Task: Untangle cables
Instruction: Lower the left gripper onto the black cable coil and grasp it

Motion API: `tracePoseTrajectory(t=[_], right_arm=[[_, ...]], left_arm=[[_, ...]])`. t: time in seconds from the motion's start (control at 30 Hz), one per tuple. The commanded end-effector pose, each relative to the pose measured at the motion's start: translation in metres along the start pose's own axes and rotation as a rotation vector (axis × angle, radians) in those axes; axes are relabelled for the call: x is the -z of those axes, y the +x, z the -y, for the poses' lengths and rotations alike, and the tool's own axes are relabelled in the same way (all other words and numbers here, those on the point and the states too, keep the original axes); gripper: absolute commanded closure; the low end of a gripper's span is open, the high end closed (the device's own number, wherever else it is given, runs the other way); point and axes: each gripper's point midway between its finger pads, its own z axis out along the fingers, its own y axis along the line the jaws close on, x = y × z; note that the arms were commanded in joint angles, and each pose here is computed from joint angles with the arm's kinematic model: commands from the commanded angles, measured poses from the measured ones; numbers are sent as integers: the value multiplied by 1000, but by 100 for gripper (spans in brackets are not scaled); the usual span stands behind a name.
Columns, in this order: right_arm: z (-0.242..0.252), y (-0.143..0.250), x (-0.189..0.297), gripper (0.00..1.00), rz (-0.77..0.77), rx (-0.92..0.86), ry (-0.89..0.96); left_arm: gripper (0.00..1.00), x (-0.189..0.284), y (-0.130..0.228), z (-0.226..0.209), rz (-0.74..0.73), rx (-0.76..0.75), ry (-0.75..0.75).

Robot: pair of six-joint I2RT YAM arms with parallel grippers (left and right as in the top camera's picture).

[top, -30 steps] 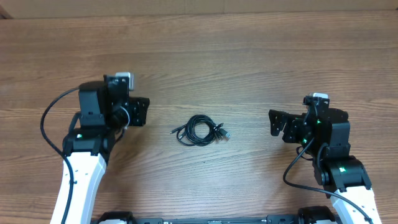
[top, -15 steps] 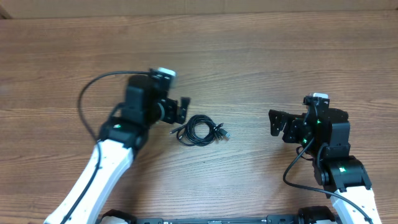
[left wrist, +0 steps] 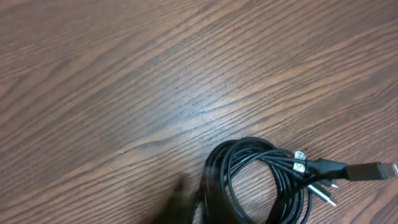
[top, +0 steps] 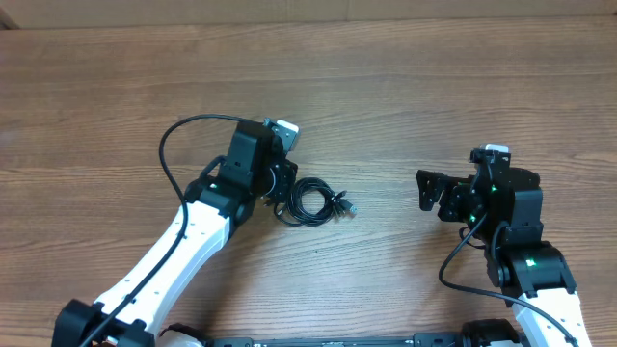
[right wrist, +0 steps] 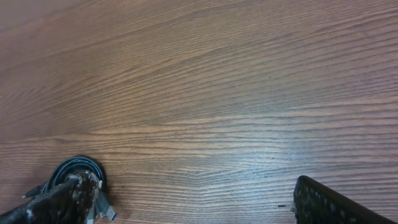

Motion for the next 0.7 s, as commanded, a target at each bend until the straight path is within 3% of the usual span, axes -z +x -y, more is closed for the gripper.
tracePoseTrajectory(t=[0.0,0.07,0.1,0.13,0.2,0.43,0.67], right_arm=[[-7,-13,4,0,26,3,-17],[-6,-12,4,0,25,3,-16],[-6,-12,4,0,24,3,-16],[-6,-12,4,0,24,3,-16],[-6,-12,4,0,24,3,-16],[-6,-12,4,0,24,3,-16],[-5,-9,4,0,10,1,-12]], left_arm=[[2,-3,-6,3,3,-17,3],[0,-4,-5,3,-3,-17,3],[4,-4,-4,3,-5,-17,3],[22,-4,-4,3,-5,-17,3],[96,-4,-4,2,-7,-16,2],[96,-3,13,-9,-72,24,-73],[96,3,50,-6,-224,158,-72]])
